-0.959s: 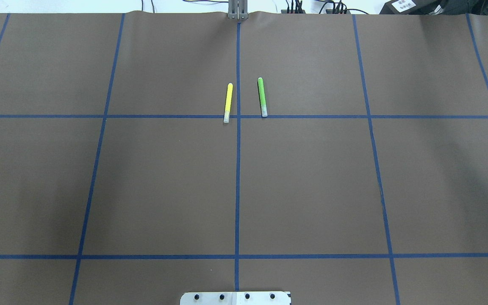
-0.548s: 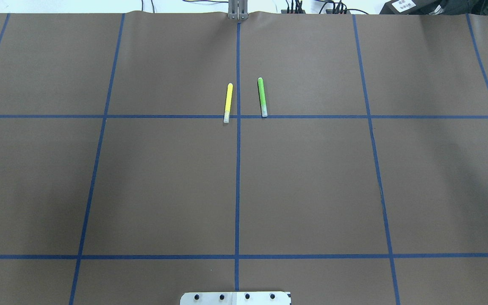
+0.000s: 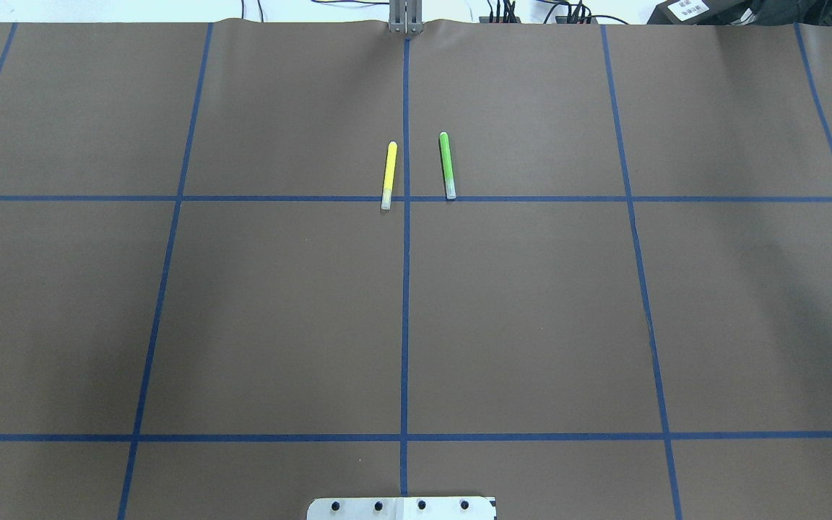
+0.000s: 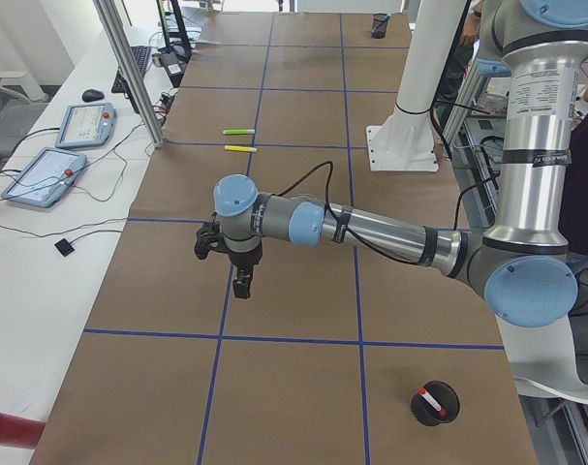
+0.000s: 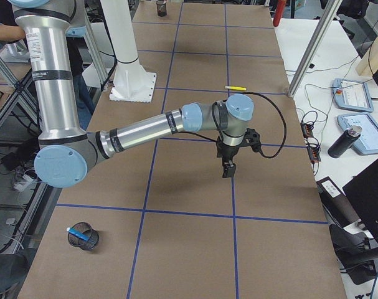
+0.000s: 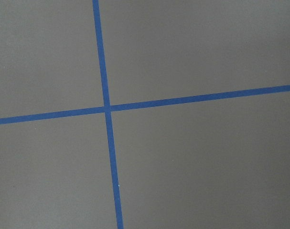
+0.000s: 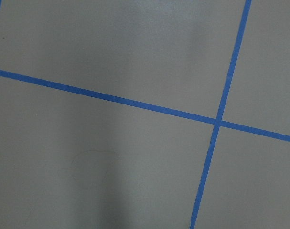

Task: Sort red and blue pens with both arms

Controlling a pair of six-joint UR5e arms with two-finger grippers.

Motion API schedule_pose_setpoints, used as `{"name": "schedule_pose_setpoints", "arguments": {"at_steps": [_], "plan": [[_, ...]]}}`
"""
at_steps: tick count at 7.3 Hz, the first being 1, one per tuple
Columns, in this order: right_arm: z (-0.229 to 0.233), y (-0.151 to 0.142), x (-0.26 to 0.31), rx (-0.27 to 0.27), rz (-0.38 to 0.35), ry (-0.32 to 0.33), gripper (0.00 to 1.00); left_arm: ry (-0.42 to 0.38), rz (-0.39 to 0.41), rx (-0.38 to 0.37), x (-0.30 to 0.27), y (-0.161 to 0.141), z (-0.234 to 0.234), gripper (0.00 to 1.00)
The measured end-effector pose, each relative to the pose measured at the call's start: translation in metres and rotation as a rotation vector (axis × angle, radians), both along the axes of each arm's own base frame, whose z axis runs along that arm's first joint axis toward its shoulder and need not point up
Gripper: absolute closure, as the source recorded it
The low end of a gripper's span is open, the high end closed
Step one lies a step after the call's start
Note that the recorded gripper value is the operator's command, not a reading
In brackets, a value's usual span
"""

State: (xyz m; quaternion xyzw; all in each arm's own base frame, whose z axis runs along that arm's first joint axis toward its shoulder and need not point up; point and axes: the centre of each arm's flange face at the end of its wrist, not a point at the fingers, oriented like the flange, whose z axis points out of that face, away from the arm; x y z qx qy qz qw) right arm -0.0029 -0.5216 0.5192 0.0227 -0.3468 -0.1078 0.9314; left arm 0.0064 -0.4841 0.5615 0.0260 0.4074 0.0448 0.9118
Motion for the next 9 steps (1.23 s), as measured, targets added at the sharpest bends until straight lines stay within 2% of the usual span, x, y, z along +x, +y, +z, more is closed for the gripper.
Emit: {"name": "schedule_pose_setpoints", "arguments": {"at_steps": [9], "plan": [[0.0007, 0.0092, -0.0019, -0.003, -0.003, -0.037, 0.0, 0.017, -0.004, 0.04, -0.0001, 0.0018, -0.0051, 0.0]]}}
